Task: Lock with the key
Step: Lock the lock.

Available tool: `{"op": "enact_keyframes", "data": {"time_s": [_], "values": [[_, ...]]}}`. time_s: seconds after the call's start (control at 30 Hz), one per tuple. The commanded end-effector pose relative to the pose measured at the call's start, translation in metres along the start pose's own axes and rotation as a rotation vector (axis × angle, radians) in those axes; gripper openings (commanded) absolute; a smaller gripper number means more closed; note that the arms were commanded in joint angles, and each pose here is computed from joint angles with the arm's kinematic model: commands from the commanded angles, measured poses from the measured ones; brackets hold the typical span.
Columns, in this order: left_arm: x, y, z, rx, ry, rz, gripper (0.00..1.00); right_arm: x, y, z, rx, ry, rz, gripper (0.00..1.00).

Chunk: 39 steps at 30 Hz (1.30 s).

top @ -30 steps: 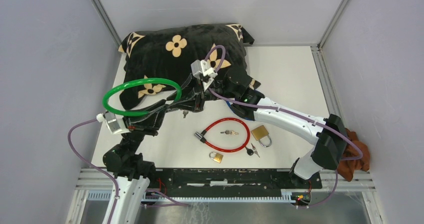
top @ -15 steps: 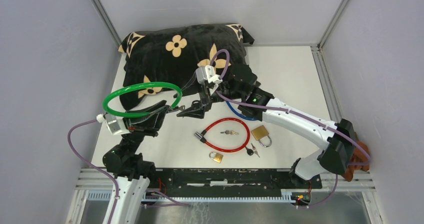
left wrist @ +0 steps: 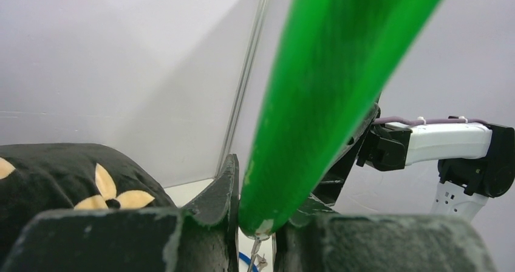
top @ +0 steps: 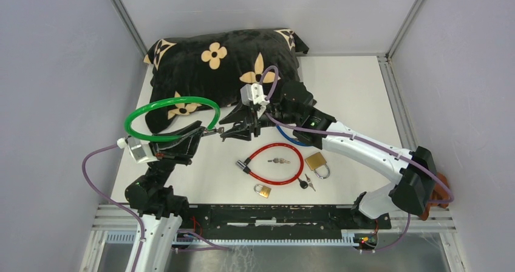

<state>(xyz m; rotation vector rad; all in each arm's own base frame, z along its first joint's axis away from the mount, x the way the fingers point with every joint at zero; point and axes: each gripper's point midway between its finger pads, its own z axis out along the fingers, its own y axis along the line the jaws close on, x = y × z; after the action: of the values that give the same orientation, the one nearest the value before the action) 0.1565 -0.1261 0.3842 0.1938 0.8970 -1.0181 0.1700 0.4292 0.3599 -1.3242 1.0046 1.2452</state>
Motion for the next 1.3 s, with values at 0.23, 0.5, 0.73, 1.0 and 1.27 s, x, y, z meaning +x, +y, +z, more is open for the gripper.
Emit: {"op": "enact_keyframes", "data": {"time_s": [0.23,0.5,0.73,1.0,1.27], "values": [[-0.026,-0.012,0.008,0.017,-0.068,0.008,0.02,0.013,-0.005,0.008,0.026,0.015,-0.01,0.43],[-0.027,-0.008,0.008,-0.005,-0.077,-0.01,0.02,0.022,-0.004,0.01,0.036,0.036,0.001,0.26],[-0.017,0.01,0.007,-0.085,-0.053,-0.079,0.02,0.014,-0.013,0.015,0.112,0.032,-0.057,0.03],[0.009,0.023,0.005,-0.133,0.035,-0.206,0.02,-0.007,-0.027,0.017,0.279,0.008,-0.19,0.0],[0.028,0.029,0.002,-0.156,0.099,-0.287,0.02,-0.025,-0.031,0.013,0.392,-0.046,-0.404,0.0]]}}
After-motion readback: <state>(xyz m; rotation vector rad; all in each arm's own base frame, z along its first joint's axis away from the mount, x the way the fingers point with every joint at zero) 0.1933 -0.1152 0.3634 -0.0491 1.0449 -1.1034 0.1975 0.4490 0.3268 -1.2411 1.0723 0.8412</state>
